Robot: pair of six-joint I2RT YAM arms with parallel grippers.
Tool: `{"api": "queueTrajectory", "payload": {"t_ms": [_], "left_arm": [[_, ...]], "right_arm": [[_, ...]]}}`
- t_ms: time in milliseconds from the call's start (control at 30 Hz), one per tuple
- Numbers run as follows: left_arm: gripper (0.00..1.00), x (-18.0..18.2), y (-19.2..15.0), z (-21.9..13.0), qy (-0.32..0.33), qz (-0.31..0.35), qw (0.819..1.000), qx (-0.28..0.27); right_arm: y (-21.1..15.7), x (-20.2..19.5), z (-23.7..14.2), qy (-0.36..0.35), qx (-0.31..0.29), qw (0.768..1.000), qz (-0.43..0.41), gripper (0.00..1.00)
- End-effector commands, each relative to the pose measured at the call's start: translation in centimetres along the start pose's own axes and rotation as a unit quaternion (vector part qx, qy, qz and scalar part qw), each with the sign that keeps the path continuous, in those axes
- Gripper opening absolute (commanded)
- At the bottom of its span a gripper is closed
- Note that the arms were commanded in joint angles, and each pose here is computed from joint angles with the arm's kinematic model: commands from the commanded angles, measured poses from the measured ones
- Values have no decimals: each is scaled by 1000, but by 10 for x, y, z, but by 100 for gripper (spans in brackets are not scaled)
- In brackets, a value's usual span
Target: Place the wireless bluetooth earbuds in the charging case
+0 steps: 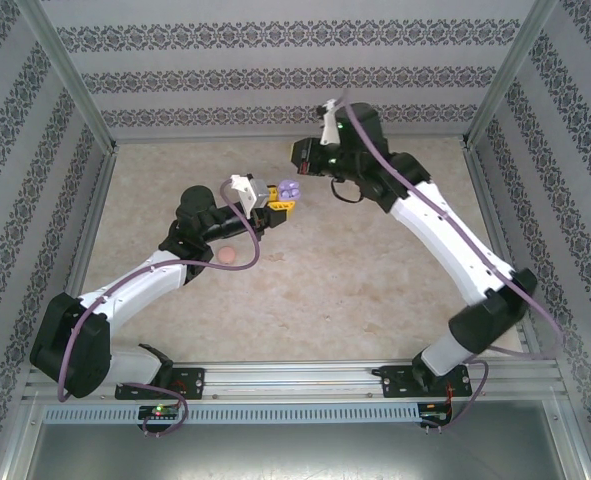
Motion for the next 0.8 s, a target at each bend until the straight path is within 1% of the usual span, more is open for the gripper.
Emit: {"api": "queueTrajectory", "payload": {"t_ms": [0, 100, 167, 333, 467, 533, 633, 700, 767], "left_arm": [[0, -9, 0, 0, -20, 5, 1000, 4], [0, -9, -1, 1, -20, 2, 1000, 6], [0, -7, -3, 2, -16, 0, 1000, 8], [0, -2, -6, 7, -6, -11, 1000, 10], [0, 1, -7, 10, 2, -20, 1000, 7], [0, 3, -8, 11, 6, -26, 1000, 5], [0, 8, -13, 13, 22, -44, 999, 9], [0, 11, -20, 15, 29, -71, 997, 16], [0, 15, -32, 18, 38, -109, 993, 28]], "right_arm": [[-13, 0, 14, 37, 69, 997, 4, 2], [-22, -2, 22, 45, 90, 995, 7, 1], [-28, -1, 20, 49, 98, 994, 4, 0], [-47, 5, -2, 51, 102, 993, -5, 0], [-66, 1, -20, 45, 100, 994, 5, 0], [-67, -8, -30, 24, 80, 996, 17, 0], [-61, -30, -51, -30, 24, 998, 45, 4], [-63, -44, -66, -71, -12, 996, 57, 8], [-73, -58, -75, -106, -30, 991, 70, 13]]}}
Point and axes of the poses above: each hand's point on the last joint's axis, 136 mm out from that joint toward the fingers, its own z axis out along the fingers, its own x axis along the line the jaws close on, y = z × x, the point moved 9 cm from there along -z, back along the fingers, and after that the axes turned 8 degrees about -z, right-handed, at the moved point
